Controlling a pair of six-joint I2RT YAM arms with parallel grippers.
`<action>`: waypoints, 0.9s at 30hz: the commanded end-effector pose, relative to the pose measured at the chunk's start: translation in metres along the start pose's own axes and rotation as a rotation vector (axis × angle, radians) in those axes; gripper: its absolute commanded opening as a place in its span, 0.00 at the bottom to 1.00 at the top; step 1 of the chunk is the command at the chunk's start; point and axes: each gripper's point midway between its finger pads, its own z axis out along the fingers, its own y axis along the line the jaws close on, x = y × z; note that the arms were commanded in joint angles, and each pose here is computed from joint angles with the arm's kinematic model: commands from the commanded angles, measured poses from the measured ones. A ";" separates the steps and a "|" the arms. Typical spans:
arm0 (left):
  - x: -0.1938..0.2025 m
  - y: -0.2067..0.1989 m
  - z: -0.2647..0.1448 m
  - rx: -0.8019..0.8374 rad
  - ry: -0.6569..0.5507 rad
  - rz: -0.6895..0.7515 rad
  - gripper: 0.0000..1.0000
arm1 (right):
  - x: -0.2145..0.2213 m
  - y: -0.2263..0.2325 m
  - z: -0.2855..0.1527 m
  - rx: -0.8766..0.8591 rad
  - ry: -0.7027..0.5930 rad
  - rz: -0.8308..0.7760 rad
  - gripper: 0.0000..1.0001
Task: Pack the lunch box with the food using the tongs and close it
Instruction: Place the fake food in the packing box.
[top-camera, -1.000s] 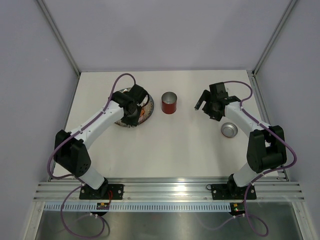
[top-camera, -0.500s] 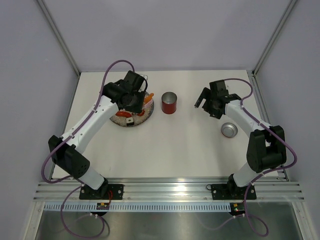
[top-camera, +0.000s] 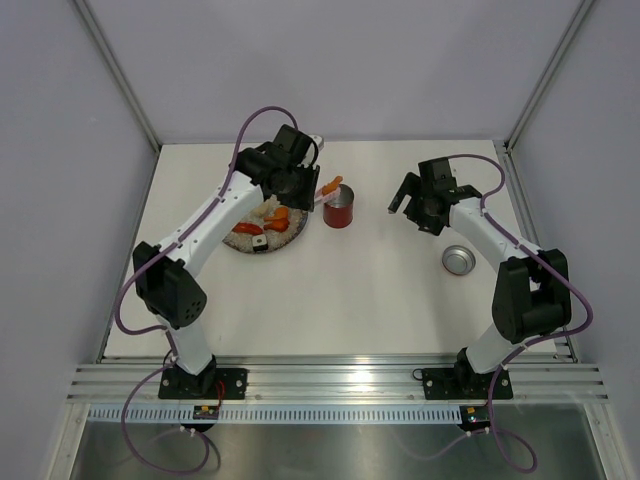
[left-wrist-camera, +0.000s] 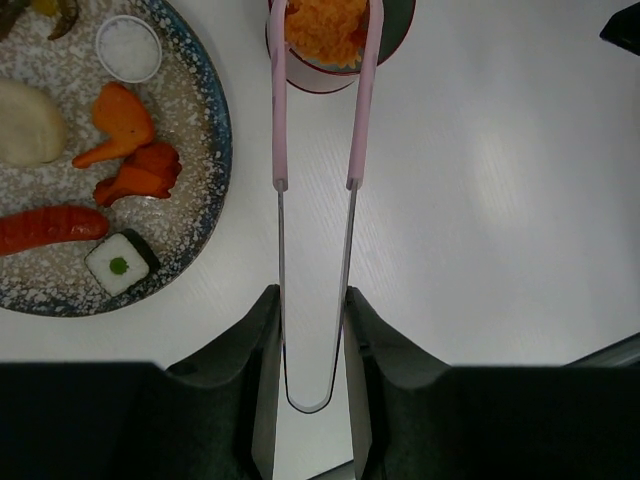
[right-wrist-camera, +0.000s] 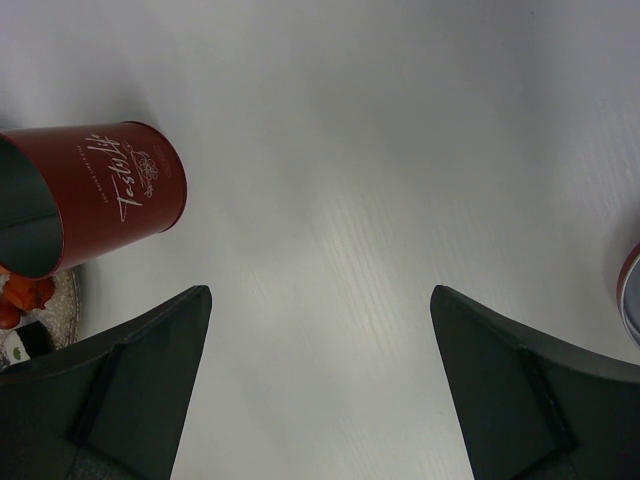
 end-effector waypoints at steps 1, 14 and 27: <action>-0.030 -0.025 -0.002 0.108 -0.103 -0.002 0.00 | 0.000 0.002 -0.001 -0.005 -0.001 -0.003 0.99; -0.026 -0.021 0.021 0.083 -0.103 -0.014 0.13 | 0.005 -0.003 0.001 0.005 0.004 -0.005 1.00; -0.007 -0.017 0.034 0.045 -0.022 0.003 0.31 | 0.008 -0.007 0.003 0.017 0.008 -0.007 0.99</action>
